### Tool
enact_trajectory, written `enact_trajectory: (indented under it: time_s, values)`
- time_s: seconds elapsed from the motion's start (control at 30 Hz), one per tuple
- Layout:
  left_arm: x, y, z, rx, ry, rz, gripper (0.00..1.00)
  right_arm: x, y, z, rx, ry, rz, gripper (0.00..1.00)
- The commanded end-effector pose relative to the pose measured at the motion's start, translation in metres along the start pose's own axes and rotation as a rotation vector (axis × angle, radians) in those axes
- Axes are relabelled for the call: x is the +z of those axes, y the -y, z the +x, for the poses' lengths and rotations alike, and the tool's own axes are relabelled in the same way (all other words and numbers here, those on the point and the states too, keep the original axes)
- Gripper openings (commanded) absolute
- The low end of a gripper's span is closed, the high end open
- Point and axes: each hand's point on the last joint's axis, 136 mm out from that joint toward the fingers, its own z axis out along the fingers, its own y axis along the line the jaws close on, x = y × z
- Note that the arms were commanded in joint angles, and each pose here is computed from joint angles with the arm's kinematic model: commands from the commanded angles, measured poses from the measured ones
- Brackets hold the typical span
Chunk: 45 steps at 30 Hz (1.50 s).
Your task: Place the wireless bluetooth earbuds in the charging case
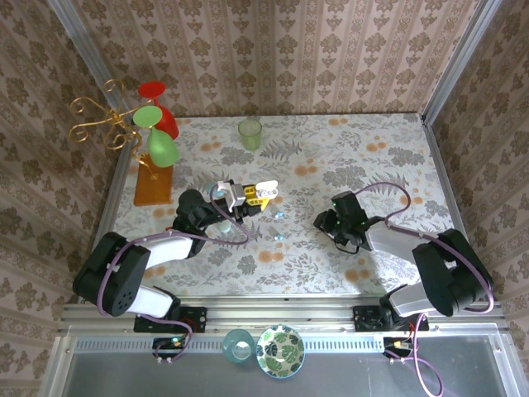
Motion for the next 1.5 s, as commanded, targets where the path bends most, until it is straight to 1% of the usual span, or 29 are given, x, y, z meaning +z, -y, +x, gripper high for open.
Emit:
enact_trajectory:
  time_s: [0.0, 0.2, 0.47, 0.57, 0.67, 0.8, 0.87, 1.03, 1.17, 1.47]
  values:
    - [-0.002, 0.004, -0.011, 0.035, 0.033, 0.018, 0.0, 0.005, -0.004, -0.008, -0.024, 0.008, 0.008, 0.37]
    - [-0.003, 0.004, -0.011, 0.034, 0.03, 0.015, 0.0, 0.015, -0.013, -0.019, -0.069, -0.016, -0.005, 0.36]
    - [-0.004, 0.004, -0.011, 0.033, 0.03, 0.011, 0.0, 0.032, -0.035, -0.023, -0.183, -0.094, -0.037, 0.35]
    - [-0.006, 0.004, -0.011, 0.037, 0.023, 0.007, 0.0, 0.03, -0.048, -0.023, -0.223, -0.106, -0.078, 0.35]
    - [-0.006, 0.004, -0.009, 0.036, 0.017, 0.005, 0.0, 0.018, -0.054, -0.026, -0.275, -0.091, -0.095, 0.35]
    - [-0.006, 0.003, -0.009, 0.037, 0.017, 0.006, 0.0, -0.003, -0.041, -0.039, -0.276, 0.017, -0.025, 0.39]
    - [-0.005, 0.003, -0.009, 0.036, 0.016, 0.007, 0.0, -0.011, -0.029, -0.041, -0.255, 0.045, 0.013, 0.39]
    - [-0.004, 0.003, -0.008, 0.035, 0.016, 0.011, 0.0, -0.013, -0.013, -0.026, -0.222, -0.011, 0.037, 0.37]
    - [-0.004, 0.003, -0.007, 0.028, 0.018, 0.013, 0.0, -0.009, -0.003, -0.017, -0.205, -0.033, 0.044, 0.34]
    - [-0.004, 0.004, -0.01, 0.015, 0.025, 0.019, 0.0, 0.01, -0.003, -0.002, -0.191, -0.113, 0.0, 0.32]
